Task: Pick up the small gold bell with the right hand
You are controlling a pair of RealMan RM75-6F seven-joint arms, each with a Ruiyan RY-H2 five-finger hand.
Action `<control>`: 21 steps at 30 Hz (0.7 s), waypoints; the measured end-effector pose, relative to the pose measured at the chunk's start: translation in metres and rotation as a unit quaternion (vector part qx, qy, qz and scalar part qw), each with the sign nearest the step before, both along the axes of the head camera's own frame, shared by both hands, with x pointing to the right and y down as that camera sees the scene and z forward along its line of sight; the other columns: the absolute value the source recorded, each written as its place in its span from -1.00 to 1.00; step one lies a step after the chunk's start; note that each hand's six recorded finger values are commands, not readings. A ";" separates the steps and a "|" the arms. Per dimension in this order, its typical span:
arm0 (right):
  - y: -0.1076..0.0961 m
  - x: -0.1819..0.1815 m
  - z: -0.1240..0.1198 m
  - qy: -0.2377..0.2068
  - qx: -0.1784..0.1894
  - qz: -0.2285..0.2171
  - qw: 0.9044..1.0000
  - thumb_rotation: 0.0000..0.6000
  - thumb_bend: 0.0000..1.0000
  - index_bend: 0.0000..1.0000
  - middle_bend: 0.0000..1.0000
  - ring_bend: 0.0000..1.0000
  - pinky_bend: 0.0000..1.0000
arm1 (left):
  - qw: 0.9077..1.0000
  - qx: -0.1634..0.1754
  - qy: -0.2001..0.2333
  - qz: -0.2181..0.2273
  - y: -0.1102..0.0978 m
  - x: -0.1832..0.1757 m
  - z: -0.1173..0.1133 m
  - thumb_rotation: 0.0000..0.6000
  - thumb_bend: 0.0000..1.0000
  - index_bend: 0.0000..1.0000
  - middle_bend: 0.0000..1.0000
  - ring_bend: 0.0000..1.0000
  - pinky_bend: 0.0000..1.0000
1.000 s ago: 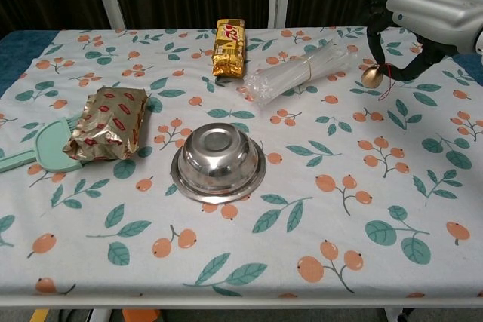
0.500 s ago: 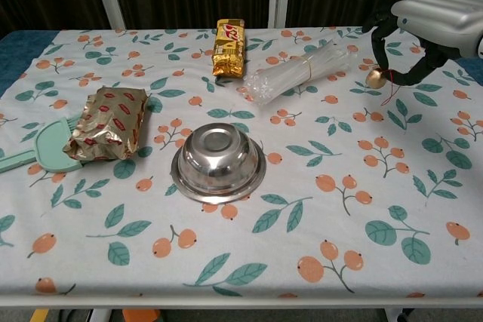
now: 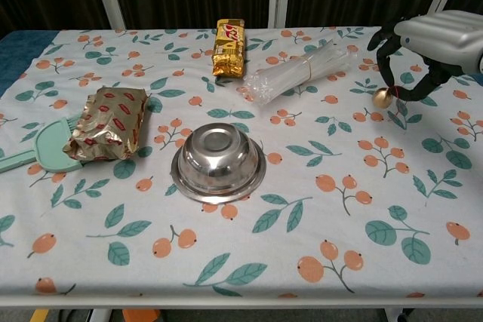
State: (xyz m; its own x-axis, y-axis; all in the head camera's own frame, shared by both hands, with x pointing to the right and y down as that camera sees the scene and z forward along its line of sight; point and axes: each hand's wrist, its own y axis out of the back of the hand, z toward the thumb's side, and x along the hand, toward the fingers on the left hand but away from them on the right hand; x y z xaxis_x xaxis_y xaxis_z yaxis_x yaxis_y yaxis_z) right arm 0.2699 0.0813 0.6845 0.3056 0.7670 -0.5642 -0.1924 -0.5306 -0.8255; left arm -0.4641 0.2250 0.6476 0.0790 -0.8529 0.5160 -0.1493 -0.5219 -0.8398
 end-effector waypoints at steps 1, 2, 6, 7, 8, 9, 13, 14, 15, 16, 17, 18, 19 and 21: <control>0.001 0.001 0.002 0.003 -0.004 -0.001 1.000 1.00 -0.19 0.52 -0.65 -1.00 -1.00 | 1.000 0.000 0.000 0.000 0.000 0.000 0.000 1.00 -0.96 -0.89 -0.96 -1.00 -0.86; 0.003 0.001 0.004 0.007 -0.009 -0.003 1.000 1.00 -0.19 0.52 -0.65 -1.00 -1.00 | 1.000 0.000 0.000 -0.001 0.000 0.000 0.000 1.00 -0.96 -0.89 -0.96 -1.00 -0.86; 0.007 0.000 0.011 0.016 -0.021 -0.007 1.000 1.00 -0.21 0.51 -0.67 -1.00 -1.00 | 1.000 -0.001 0.000 -0.002 0.001 -0.002 0.000 1.00 -0.96 -0.89 -0.96 -1.00 -0.86; 0.007 0.000 0.012 0.018 -0.023 -0.008 1.000 1.00 -0.22 0.51 -0.67 -1.00 -1.00 | 1.000 -0.001 0.000 -0.003 0.001 -0.002 0.000 1.00 -0.96 -0.89 -0.96 -1.00 -0.86; 0.008 -0.001 0.013 0.019 -0.026 -0.009 0.999 1.00 -0.23 0.50 -0.67 -1.00 -1.00 | 1.000 -0.001 0.000 -0.003 0.001 -0.002 0.000 1.00 -0.96 -0.89 -0.96 -1.00 -0.86; 0.008 -0.002 0.014 0.020 -0.027 -0.010 0.999 1.00 -0.24 0.49 -0.68 -1.00 -1.00 | 1.000 -0.001 0.000 -0.003 0.001 -0.003 0.000 1.00 -0.96 -0.89 -0.96 -1.00 -0.86; 0.009 -0.004 0.017 0.022 -0.034 -0.015 0.999 1.00 -0.38 0.36 -0.73 -1.00 -1.00 | 1.000 -0.001 0.001 -0.004 0.001 -0.003 0.000 1.00 -0.96 -0.89 -0.96 -1.00 -0.86; 0.010 -0.005 0.018 0.023 -0.037 -0.017 0.999 1.00 -0.47 0.26 -0.76 -1.00 -1.00 | 1.000 -0.001 0.001 -0.005 0.001 -0.004 0.000 1.00 -0.96 -0.89 -0.96 -1.00 -0.86; 0.010 -0.005 0.019 0.024 -0.040 -0.019 0.999 1.00 -0.53 0.13 -0.79 -1.00 -1.00 | 1.000 -0.001 0.001 -0.005 0.001 -0.004 0.000 1.00 -0.96 -0.89 -0.96 -1.00 -0.86; 0.011 -0.005 0.020 0.026 -0.044 -0.020 0.999 1.00 -0.58 0.00 -0.81 -1.00 -1.00 | 1.000 -0.001 0.001 -0.005 0.001 -0.004 0.000 1.00 -0.96 -0.89 -0.96 -1.00 -0.86; 0.011 -0.005 0.021 0.027 -0.048 -0.021 0.998 1.00 -0.65 -0.24 -0.85 -1.00 -1.00 | 1.000 -0.001 0.001 -0.005 0.001 -0.004 0.000 1.00 -0.96 -0.89 -0.96 -1.00 -0.86; 0.012 -0.005 0.021 0.029 -0.052 -0.021 0.998 1.00 -0.71 -0.45 -0.88 -1.00 -1.00 | 1.000 -0.001 0.001 -0.005 0.001 -0.004 0.000 1.00 -0.96 -0.89 -0.96 -1.00 -0.86; 0.013 -0.005 0.022 0.030 -0.056 -0.021 0.998 1.00 -0.75 -0.60 -0.91 -1.00 -1.00 | 1.000 -0.001 0.001 -0.005 0.001 -0.004 0.001 1.00 -0.96 -0.89 -0.96 -1.00 -0.86; 0.014 -0.004 0.022 0.033 -0.061 -0.022 0.997 1.00 -0.80 -0.86 -0.95 -1.00 -1.00 | 1.000 0.000 0.001 -0.005 0.001 -0.004 0.000 1.00 -0.96 -0.89 -0.96 -1.00 -0.86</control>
State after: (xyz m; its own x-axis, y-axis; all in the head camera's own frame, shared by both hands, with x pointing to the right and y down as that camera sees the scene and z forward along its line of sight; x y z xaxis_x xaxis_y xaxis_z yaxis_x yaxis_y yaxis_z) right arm 0.2655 0.0951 0.7066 0.2966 0.6778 -0.6727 -0.2686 -0.6168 -0.7399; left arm -0.4683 0.2262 0.6479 0.0709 -0.8533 0.5165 -0.1560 -0.5209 -0.8392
